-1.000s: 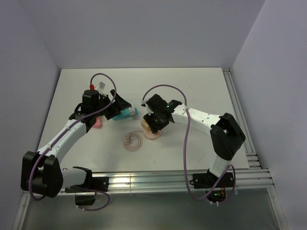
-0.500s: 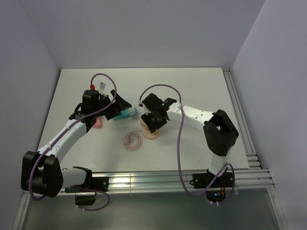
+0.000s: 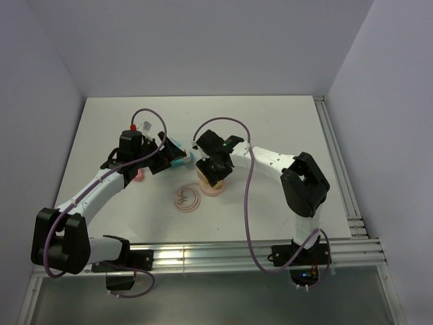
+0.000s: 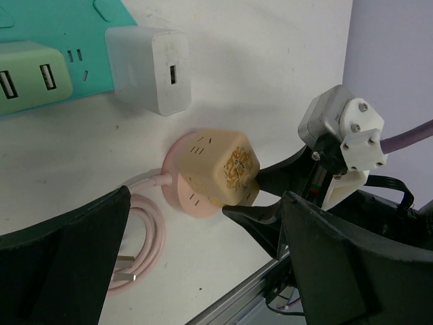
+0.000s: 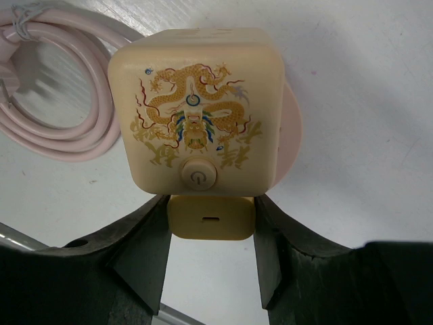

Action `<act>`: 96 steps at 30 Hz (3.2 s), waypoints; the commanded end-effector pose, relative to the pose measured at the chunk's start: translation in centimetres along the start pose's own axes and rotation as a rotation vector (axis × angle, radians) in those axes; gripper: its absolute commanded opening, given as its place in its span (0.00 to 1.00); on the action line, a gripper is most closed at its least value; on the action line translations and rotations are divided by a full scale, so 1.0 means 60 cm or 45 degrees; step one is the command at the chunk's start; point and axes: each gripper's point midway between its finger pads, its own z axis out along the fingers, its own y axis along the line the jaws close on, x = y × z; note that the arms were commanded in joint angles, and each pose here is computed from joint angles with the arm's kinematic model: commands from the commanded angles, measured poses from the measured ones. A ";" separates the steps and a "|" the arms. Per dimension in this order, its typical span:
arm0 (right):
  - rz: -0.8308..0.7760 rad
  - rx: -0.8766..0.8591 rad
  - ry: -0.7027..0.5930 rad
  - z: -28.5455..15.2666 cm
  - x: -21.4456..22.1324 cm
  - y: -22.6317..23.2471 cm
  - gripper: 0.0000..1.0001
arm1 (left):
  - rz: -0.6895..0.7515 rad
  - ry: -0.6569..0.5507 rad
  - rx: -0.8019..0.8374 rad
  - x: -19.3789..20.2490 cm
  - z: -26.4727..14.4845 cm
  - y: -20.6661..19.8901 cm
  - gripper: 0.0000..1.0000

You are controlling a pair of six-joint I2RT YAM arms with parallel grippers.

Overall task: Insert the plug
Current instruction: Insert the plug into the socket.

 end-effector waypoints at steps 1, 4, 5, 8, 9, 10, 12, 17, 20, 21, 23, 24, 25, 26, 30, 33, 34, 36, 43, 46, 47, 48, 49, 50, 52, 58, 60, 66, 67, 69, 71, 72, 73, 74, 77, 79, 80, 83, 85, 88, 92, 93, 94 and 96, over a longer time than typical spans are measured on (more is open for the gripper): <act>-0.008 0.069 0.109 0.031 0.023 -0.008 0.00 | 0.040 -0.011 0.064 -0.006 0.000 -0.015 0.99; -0.006 0.113 0.115 0.039 0.023 -0.014 0.00 | 0.041 -0.010 0.067 -0.006 0.000 -0.015 1.00; -0.006 0.114 0.116 0.041 0.025 -0.012 0.00 | 0.039 -0.008 0.064 -0.005 0.000 -0.014 1.00; -0.002 0.111 0.112 0.048 0.031 -0.008 0.00 | 0.042 -0.008 0.064 -0.003 -0.002 -0.014 1.00; 0.000 0.110 0.118 0.052 0.037 -0.007 0.00 | 0.044 -0.009 0.063 -0.003 -0.002 -0.014 1.00; 0.006 0.109 0.112 0.055 0.037 -0.007 0.00 | 0.045 -0.015 0.065 -0.005 -0.004 -0.015 1.00; 0.019 0.121 0.121 0.060 0.048 -0.009 0.00 | 0.044 -0.012 0.063 -0.004 -0.004 -0.014 0.99; 0.064 0.088 0.014 0.050 0.045 -0.002 0.00 | 0.051 -0.012 0.062 -0.003 -0.006 -0.015 0.99; 0.094 0.065 -0.028 0.053 0.051 0.003 0.00 | 0.054 -0.016 0.064 -0.004 -0.008 -0.016 0.99; 0.119 0.073 -0.024 0.057 0.060 0.000 0.00 | 0.054 -0.016 0.064 -0.004 -0.008 -0.017 1.00; 0.134 0.056 -0.073 0.056 0.054 0.003 0.00 | 0.056 -0.016 0.064 -0.004 -0.009 -0.018 1.00; 0.141 0.057 -0.068 0.059 0.062 0.002 0.00 | 0.057 -0.015 0.062 -0.004 -0.011 -0.018 0.99; 0.143 0.049 -0.070 0.062 0.063 0.004 0.00 | 0.056 -0.014 0.058 -0.003 -0.011 -0.017 1.00; 0.139 0.045 -0.057 0.066 0.067 0.005 0.00 | 0.058 -0.015 0.060 -0.004 -0.011 -0.017 1.00; 0.130 0.111 -0.026 0.073 0.078 -0.005 0.00 | 0.058 -0.018 0.062 -0.004 -0.013 -0.019 1.00; 0.158 0.080 -0.104 0.063 0.074 0.001 0.00 | 0.056 -0.018 0.057 -0.003 -0.013 -0.017 0.99; 0.163 0.096 -0.128 0.060 0.070 -0.002 0.00 | 0.055 -0.018 0.054 -0.003 -0.013 -0.016 1.00; 0.170 0.116 -0.130 0.063 0.077 -0.005 0.00 | 0.055 -0.016 0.061 -0.003 -0.013 -0.019 0.99; 0.163 0.203 -0.157 0.074 0.089 -0.002 0.00 | 0.054 -0.004 0.062 -0.001 -0.010 -0.019 0.99; 0.165 0.243 -0.183 0.077 0.092 -0.002 0.00 | 0.057 -0.008 0.062 -0.002 -0.010 -0.021 1.00; 0.171 0.260 -0.185 0.078 0.098 -0.003 0.00 | 0.056 -0.005 0.059 -0.001 -0.010 -0.020 0.99; 0.167 0.277 -0.192 0.078 0.100 -0.002 0.00 | 0.055 -0.006 0.057 -0.001 -0.009 -0.019 0.99; 0.179 0.264 -0.214 0.077 0.097 0.002 0.00 | 0.055 0.000 0.056 0.001 -0.009 -0.018 0.99; 0.195 0.254 -0.210 0.081 0.106 0.004 0.00 | 0.056 0.001 0.055 0.002 -0.009 -0.017 1.00; 0.224 0.231 -0.241 0.081 0.102 0.010 0.00 | 0.054 0.005 0.054 0.004 -0.008 -0.016 0.99; 0.275 0.226 -0.265 0.096 0.118 0.015 0.00 | 0.049 0.013 0.054 0.006 -0.006 -0.015 1.00; 0.258 0.232 -0.240 0.104 0.126 0.016 0.00 | 0.053 0.010 0.053 0.005 -0.007 -0.017 1.00; 0.190 0.292 -0.185 0.107 0.132 0.022 0.00 | 0.053 0.012 0.053 0.006 -0.007 -0.018 1.00; 0.183 0.291 -0.177 0.107 0.133 0.023 0.00 | 0.050 0.015 0.050 0.007 -0.006 -0.016 0.99; 0.173 0.310 -0.148 0.105 0.135 0.020 0.00 | 0.050 0.016 0.051 0.008 -0.005 -0.016 1.00; 0.165 0.332 -0.136 0.102 0.130 0.017 0.00 | 0.048 0.018 0.055 0.009 -0.005 -0.017 0.99; 0.154 0.361 -0.107 0.102 0.139 0.012 0.00 | 0.048 0.019 0.051 0.009 -0.004 -0.015 1.00; 0.158 0.376 -0.094 0.102 0.141 0.009 0.00 | 0.049 0.020 0.052 0.010 -0.004 -0.016 1.00; 0.161 0.379 -0.092 0.101 0.137 0.010 0.00 | 0.050 0.021 0.050 0.010 -0.003 -0.016 1.00; 0.163 0.399 -0.044 0.107 0.145 0.008 0.00 | 0.054 0.023 0.049 0.009 -0.004 -0.016 0.99; 0.156 0.395 0.002 0.111 0.149 0.012 0.00 | 0.054 0.023 0.049 0.009 -0.003 -0.016 1.00; 0.150 0.388 0.022 0.113 0.151 0.014 0.00 | 0.054 0.022 0.047 0.009 -0.003 -0.015 1.00; 0.130 0.345 0.076 0.112 0.155 0.025 0.00 | 0.055 0.024 0.048 0.010 -0.004 -0.016 0.99; 0.120 0.329 0.096 0.111 0.157 0.030 0.00 | 0.054 0.025 0.049 0.011 -0.004 -0.016 0.99; 0.151 0.358 0.093 0.114 0.165 0.023 0.00 | 0.055 0.023 0.051 0.011 -0.005 -0.017 1.00; 0.233 0.381 -0.041 0.113 0.157 0.012 0.00 | 0.056 0.025 0.049 0.012 -0.005 -0.015 0.99; 0.247 0.409 -0.079 0.112 0.151 0.006 0.00 | 0.057 0.025 0.051 0.012 -0.006 -0.016 0.99; 0.267 0.432 -0.090 0.114 0.156 0.001 0.00 | 0.055 0.025 0.051 0.013 -0.005 -0.016 0.99; 0.278 0.468 -0.137 0.114 0.152 -0.002 0.00 | 0.053 0.027 0.055 0.013 -0.006 -0.017 1.00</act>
